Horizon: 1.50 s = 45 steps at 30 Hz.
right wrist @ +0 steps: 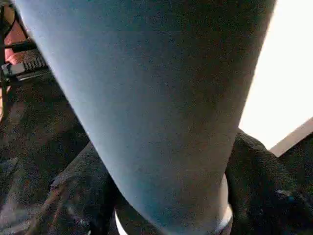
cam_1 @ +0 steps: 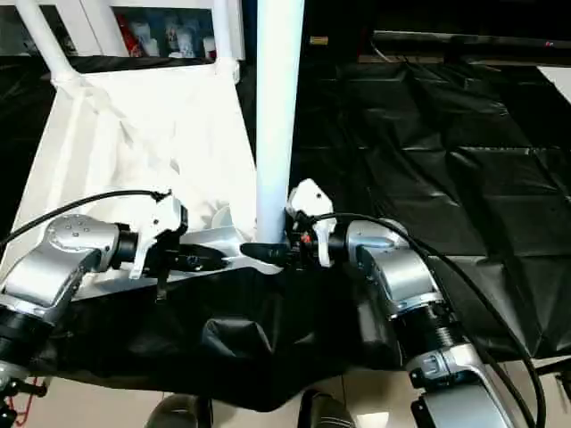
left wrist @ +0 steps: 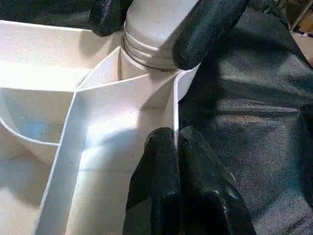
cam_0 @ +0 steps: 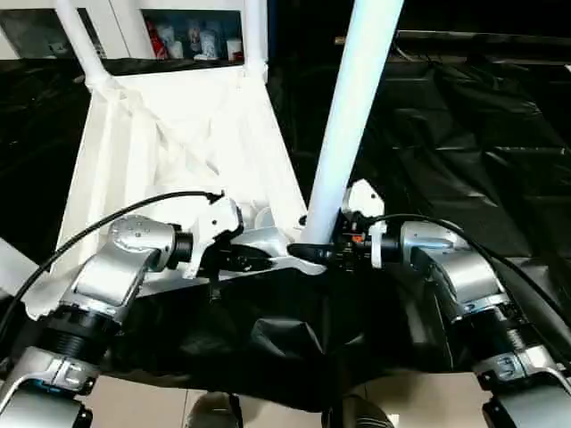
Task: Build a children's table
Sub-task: Rotate leg to tighten
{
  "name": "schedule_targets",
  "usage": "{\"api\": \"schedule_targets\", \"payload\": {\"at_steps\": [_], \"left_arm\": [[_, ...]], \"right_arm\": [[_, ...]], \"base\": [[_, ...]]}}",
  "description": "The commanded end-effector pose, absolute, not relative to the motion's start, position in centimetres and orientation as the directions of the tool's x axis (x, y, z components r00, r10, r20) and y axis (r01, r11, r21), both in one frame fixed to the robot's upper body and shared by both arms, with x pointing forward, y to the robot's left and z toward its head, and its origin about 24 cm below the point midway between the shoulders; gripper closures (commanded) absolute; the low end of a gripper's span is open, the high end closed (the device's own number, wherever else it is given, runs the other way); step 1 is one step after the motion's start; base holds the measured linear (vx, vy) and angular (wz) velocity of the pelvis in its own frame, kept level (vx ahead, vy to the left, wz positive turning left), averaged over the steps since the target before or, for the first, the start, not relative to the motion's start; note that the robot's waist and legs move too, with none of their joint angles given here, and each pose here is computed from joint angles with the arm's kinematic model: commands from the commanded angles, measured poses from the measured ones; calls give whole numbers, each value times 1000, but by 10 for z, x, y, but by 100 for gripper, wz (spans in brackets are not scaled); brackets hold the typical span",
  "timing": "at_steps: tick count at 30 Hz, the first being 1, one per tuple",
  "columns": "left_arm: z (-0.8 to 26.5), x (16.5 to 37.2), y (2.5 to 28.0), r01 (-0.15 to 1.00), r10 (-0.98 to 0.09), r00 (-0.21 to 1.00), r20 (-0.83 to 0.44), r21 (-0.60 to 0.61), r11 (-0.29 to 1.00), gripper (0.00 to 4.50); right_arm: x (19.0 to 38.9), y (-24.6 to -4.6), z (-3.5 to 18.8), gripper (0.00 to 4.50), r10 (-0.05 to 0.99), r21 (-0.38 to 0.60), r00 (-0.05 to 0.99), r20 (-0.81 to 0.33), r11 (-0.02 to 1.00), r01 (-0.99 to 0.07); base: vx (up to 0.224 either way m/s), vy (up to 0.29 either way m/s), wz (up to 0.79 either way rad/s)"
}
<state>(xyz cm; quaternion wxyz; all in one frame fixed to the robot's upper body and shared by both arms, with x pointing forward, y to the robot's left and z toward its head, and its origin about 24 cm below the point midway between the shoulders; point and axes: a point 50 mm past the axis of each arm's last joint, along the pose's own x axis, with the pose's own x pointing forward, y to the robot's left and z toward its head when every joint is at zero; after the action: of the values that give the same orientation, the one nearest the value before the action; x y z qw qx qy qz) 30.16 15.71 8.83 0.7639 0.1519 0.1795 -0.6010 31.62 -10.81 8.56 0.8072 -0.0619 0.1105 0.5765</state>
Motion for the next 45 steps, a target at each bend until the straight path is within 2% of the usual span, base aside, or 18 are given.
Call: {"api": "schedule_targets", "payload": {"at_steps": [1,3,6,8,10,14,15,17,20,23,25,27,29,30,32,41,43,45], "left_arm": [[97,312,149,942,-866,325,-381,45,333,450],[97,312,149,942,-866,325,-381,45,333,450],[103,329,137,860,-805,495,-327,51,508,450],[104,333,132,840,-790,529,-311,57,540,450],[105,339,121,803,-760,584,-285,64,593,450],[104,340,107,803,-759,587,-281,84,590,450],[101,337,101,822,-775,562,-290,87,563,450],[100,336,99,830,-781,551,-294,88,551,450],[100,334,100,840,-790,536,-297,94,535,450],[101,331,105,856,-805,512,-301,96,509,450],[101,327,109,879,-827,472,-306,91,468,450],[100,319,114,915,-861,399,-315,80,395,450],[99,318,114,922,-868,383,-317,76,379,450],[99,312,117,942,-885,334,-325,72,329,450],[98,307,121,958,-896,285,-340,67,279,450],[99,295,142,986,-909,164,-382,41,161,450],[100,294,146,987,-910,156,-385,37,153,450],[100,294,148,988,-909,149,-388,36,147,450]], "right_arm": [[323,-101,82,188,860,25,458,-224,475,-880],[323,-101,82,189,860,25,458,-224,475,-880],[335,-88,70,189,694,105,691,-203,717,-689],[336,-84,68,189,651,121,731,-203,758,-642],[336,-70,64,190,606,126,768,-207,795,-593],[334,-52,64,190,604,80,771,-203,795,-602],[331,-44,65,190,637,57,747,-190,766,-640],[329,-41,67,121,665,68,729,-163,744,-664],[331,-46,71,109,682,92,716,-146,730,-677],[333,-58,76,73,725,42,671,-155,684,-729],[333,-69,80,73,778,21,607,-163,618,-786],[328,-84,87,73,852,16,493,-175,503,-864],[327,-87,88,73,864,14,470,-180,480,-877],[322,-94,89,73,896,8,391,-210,401,-916],[319,-100,89,73,911,14,338,-236,351,-936],[312,-117,92,73,933,29,185,-307,204,-979],[311,-119,93,100,934,35,167,-316,188,-982],[312,-120,93,100,933,36,162,-321,183,-982]], "base": [[0,0,0],[0,0,0],[0,0,0],[0,0,0],[0,0,0],[0,0,0],[0,0,0],[0,0,0],[0,0,0],[0,0,0],[0,0,0],[0,0,0],[0,0,0],[0,0,0],[0,0,0],[0,0,0],[0,0,0],[0,0,0]]}}
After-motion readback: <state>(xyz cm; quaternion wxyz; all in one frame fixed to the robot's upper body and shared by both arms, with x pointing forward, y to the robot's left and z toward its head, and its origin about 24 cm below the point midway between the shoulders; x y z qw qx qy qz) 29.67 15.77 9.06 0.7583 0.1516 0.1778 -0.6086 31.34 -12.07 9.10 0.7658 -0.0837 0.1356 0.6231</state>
